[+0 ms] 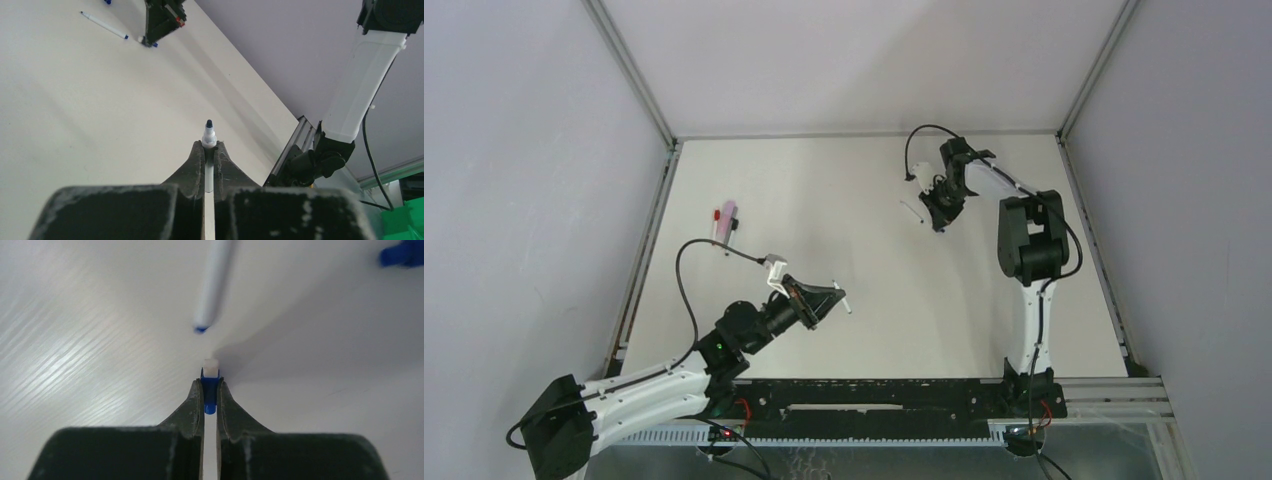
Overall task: Insert the pens into the pen caps
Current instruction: Pick up the pen cap from the center of the board, then place the pen cap at the center of the board.
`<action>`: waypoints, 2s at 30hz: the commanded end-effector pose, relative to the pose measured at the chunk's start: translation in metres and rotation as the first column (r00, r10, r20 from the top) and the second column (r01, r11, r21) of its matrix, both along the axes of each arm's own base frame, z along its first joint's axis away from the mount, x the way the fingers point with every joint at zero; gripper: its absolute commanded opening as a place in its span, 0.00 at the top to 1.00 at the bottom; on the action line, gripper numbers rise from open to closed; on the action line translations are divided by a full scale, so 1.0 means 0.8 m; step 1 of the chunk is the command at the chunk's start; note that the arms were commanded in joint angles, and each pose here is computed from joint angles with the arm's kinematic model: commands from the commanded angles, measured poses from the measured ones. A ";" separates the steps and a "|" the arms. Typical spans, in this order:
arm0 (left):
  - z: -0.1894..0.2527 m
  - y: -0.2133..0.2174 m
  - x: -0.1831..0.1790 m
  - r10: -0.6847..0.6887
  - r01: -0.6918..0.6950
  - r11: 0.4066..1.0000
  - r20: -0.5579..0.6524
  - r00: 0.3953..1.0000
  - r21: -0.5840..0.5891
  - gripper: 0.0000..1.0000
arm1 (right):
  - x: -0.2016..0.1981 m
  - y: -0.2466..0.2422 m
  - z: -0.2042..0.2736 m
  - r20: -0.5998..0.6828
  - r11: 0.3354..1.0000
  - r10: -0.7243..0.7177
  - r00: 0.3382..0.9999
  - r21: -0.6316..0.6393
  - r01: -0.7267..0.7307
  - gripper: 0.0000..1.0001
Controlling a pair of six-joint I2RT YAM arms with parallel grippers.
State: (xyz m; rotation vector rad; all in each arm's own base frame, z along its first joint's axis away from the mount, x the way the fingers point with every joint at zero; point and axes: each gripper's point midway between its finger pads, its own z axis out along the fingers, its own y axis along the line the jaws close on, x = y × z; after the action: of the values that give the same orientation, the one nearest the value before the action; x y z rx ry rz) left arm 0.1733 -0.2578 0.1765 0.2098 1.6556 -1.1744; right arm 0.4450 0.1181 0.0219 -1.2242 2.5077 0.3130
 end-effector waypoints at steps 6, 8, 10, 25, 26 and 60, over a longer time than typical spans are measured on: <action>0.026 -0.003 -0.009 -0.031 0.034 0.993 0.024 0.999 -0.111 1.00 | -0.119 0.086 0.078 -0.018 0.966 0.057 0.998 0.253 -0.051 1.00; 0.027 -0.004 -0.010 -0.035 0.038 0.992 0.020 0.999 -0.121 1.00 | -0.144 0.109 0.074 -0.048 0.961 0.039 0.998 0.276 -0.024 1.00; 0.029 -0.004 -0.011 -0.038 0.040 0.990 0.017 0.999 -0.136 1.00 | -0.163 0.127 0.071 -0.080 0.957 0.011 0.997 0.290 0.013 1.00; 0.029 -0.001 -0.011 -0.020 0.017 0.981 -0.016 1.000 -0.192 1.00 | -0.204 0.185 0.014 -0.045 0.980 -0.103 0.994 0.165 0.109 0.89; 0.028 -0.001 -0.011 -0.019 0.015 0.981 -0.018 1.000 -0.193 1.00 | -0.205 0.185 0.013 -0.050 0.980 -0.100 0.994 0.165 0.107 0.87; 0.079 -0.018 -0.001 0.017 -0.002 0.954 0.048 0.999 -0.301 1.00 | -0.267 0.148 0.298 0.406 0.692 0.189 0.894 0.591 -0.415 0.60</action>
State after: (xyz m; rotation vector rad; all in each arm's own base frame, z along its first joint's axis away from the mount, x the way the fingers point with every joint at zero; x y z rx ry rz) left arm 0.1650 -0.2733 0.1979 0.0510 1.5599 -1.3876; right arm 0.2592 0.2302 0.2173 -1.1133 1.9259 0.8877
